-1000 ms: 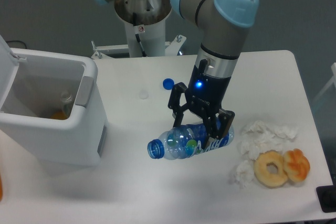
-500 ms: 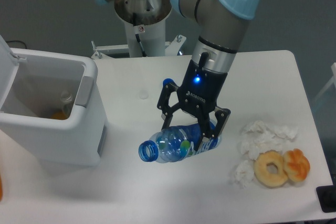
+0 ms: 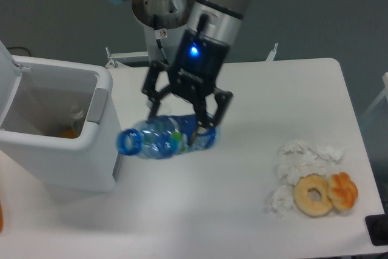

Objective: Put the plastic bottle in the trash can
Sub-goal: 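Lift the held bottle and carry it over the white trash bin, then lower the bottle into the bin and open the gripper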

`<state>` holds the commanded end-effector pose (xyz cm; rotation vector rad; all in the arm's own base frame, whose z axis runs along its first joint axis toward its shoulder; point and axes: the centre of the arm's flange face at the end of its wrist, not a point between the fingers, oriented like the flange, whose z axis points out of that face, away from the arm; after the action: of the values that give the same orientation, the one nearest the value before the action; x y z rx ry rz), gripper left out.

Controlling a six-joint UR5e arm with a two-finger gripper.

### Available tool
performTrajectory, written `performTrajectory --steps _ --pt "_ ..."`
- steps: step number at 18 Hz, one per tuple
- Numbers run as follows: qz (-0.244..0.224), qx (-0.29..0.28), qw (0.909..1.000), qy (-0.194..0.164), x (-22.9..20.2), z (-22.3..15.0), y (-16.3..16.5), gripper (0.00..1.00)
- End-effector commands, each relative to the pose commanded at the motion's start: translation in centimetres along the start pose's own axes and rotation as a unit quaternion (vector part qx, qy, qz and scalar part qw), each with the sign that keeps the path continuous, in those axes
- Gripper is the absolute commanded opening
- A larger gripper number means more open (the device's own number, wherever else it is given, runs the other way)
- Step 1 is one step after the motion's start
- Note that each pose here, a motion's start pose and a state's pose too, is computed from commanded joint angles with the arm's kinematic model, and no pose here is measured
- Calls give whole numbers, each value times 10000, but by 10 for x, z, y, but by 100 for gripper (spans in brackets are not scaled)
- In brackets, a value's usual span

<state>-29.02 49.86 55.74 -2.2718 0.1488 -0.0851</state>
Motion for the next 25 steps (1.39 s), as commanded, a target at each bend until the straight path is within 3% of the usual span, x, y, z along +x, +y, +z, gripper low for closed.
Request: performTrajectory --steps 11,25 --pt "92 45 9991 413 89 2 -19 83" --pt "-526 4 9935 1006 133 29 -13 84"
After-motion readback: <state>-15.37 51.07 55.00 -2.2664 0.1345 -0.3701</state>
